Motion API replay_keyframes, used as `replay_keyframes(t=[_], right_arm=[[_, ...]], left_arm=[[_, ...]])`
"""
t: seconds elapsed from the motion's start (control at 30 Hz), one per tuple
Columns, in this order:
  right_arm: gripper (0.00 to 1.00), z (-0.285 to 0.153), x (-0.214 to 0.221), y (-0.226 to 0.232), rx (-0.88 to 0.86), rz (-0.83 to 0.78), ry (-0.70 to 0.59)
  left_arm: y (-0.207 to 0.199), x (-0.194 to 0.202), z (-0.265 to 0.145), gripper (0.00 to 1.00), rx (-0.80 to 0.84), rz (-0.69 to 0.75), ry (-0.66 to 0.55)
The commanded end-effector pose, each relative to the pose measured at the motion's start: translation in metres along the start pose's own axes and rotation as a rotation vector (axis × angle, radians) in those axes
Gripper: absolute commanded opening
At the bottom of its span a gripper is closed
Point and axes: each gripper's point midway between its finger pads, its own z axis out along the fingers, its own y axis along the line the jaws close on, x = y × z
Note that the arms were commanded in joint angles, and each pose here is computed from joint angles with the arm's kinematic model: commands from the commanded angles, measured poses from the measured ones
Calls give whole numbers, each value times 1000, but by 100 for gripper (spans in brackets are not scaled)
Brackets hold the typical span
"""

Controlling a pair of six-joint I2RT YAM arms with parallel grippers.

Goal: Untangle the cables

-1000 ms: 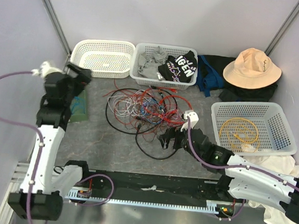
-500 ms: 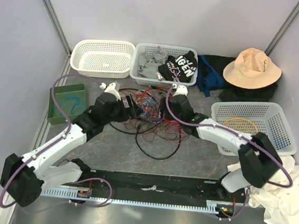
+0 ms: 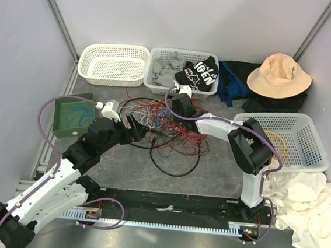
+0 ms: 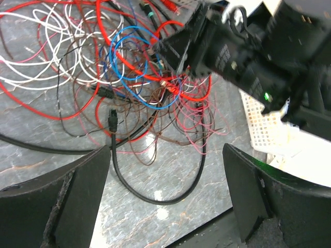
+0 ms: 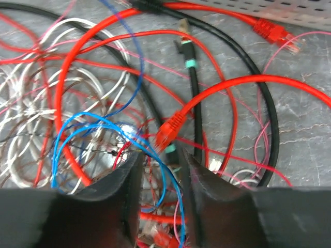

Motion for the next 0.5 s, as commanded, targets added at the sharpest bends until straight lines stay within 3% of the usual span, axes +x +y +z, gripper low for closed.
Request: replay_keyframes(t=[0.0,0.1,0.13,0.17,0.47], right_arm=[[34,1,-26,-8,70,-26,-49],[15,-19,-44,-6,49,-4,-103],[4,-26,-44,-6,45,-3,-112],[0,-34,-52,-5,38,1,-133],[0,-199,-153,42,-165,5,-421]], left_arm=[[8,2,-4,95,-22,13,-5],[8,1,-6,95,-22,12,-14],[7,0,-6,95,-19,11,-18],[6,-1,-7,95,-18,10,-21],[-16,-28,-21,94,69,-18,-131]])
